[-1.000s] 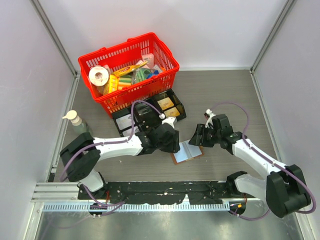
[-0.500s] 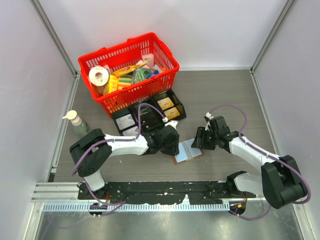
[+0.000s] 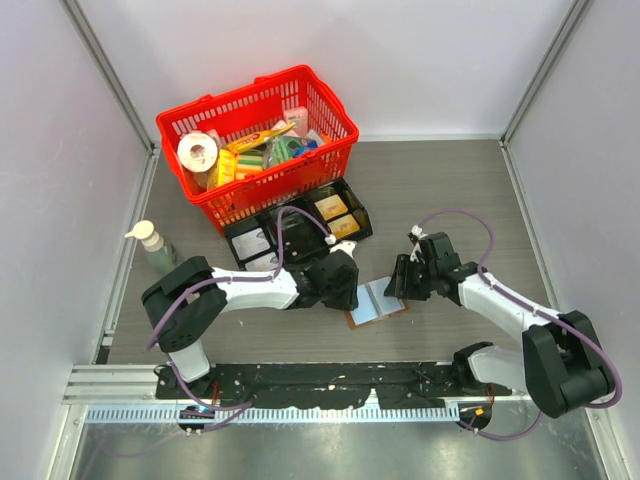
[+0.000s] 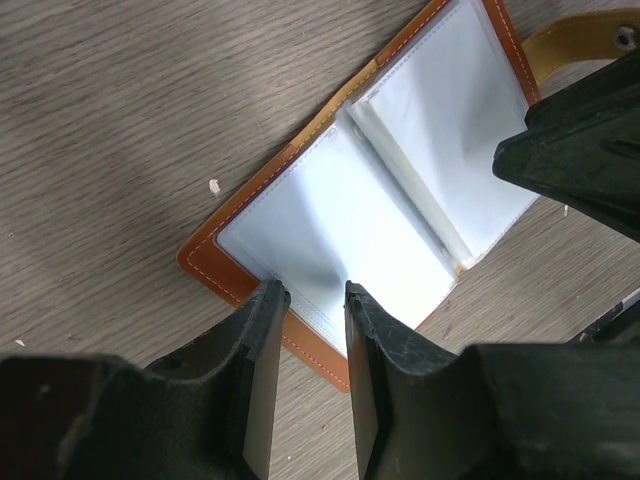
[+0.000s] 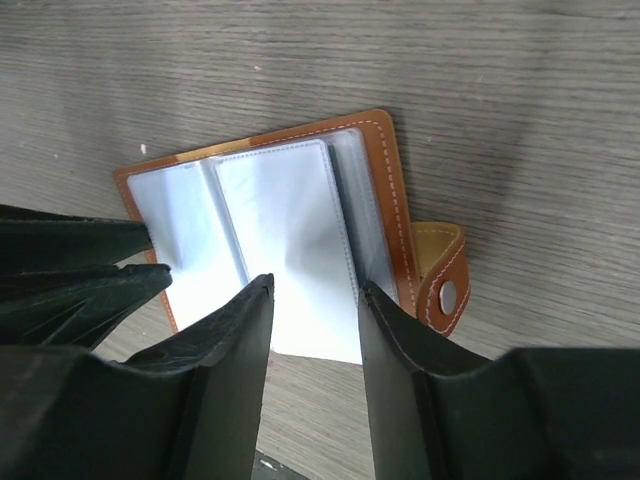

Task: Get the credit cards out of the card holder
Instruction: Remove the credit card from the card holder.

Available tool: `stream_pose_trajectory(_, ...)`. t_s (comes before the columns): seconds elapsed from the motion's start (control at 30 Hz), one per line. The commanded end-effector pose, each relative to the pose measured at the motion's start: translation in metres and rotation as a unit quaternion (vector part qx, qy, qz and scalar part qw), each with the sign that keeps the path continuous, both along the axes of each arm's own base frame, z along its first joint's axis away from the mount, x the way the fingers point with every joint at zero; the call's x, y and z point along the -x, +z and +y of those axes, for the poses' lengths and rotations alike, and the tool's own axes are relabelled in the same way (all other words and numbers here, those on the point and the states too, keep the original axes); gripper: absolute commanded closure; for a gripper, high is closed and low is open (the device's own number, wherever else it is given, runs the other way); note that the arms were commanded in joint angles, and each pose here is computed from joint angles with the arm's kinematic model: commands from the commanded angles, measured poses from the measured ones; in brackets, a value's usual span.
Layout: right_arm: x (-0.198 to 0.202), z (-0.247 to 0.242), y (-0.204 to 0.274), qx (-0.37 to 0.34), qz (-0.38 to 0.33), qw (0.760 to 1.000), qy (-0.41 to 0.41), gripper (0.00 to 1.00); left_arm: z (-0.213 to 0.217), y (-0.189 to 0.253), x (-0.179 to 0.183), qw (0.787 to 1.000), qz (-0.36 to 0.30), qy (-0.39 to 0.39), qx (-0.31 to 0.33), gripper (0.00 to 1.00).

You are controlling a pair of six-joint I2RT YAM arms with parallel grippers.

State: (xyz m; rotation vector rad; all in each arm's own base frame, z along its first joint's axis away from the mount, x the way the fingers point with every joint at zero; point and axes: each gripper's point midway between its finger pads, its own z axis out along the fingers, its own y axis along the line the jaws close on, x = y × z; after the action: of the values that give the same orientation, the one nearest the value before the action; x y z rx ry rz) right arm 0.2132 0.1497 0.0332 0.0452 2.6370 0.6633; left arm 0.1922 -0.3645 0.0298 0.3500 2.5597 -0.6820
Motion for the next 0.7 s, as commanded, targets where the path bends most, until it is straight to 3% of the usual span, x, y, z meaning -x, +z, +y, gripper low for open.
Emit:
stream_pose_trajectory(0.0,-0.006,0.013,0.022,-0.038,-0.033,0.999,0.02,0.57,-0.002,-0.007,0.005,1.0,0.015,-0.003,-0.009,0.66)
stream_pose_trajectory(0.37,-0.001,0.036,0.044,-0.103,-0.04,0.992,0.058,0.74,-0.003,-0.006,0.005,1.0,0.019,-0.001,-0.004,0.66)
stream_pose_trajectory(0.67,0.01,0.059,0.064,-0.163,-0.044,0.98,0.105,0.74,-0.007,0.001,0.005,1.0,0.016,0.004,0.016,0.66)
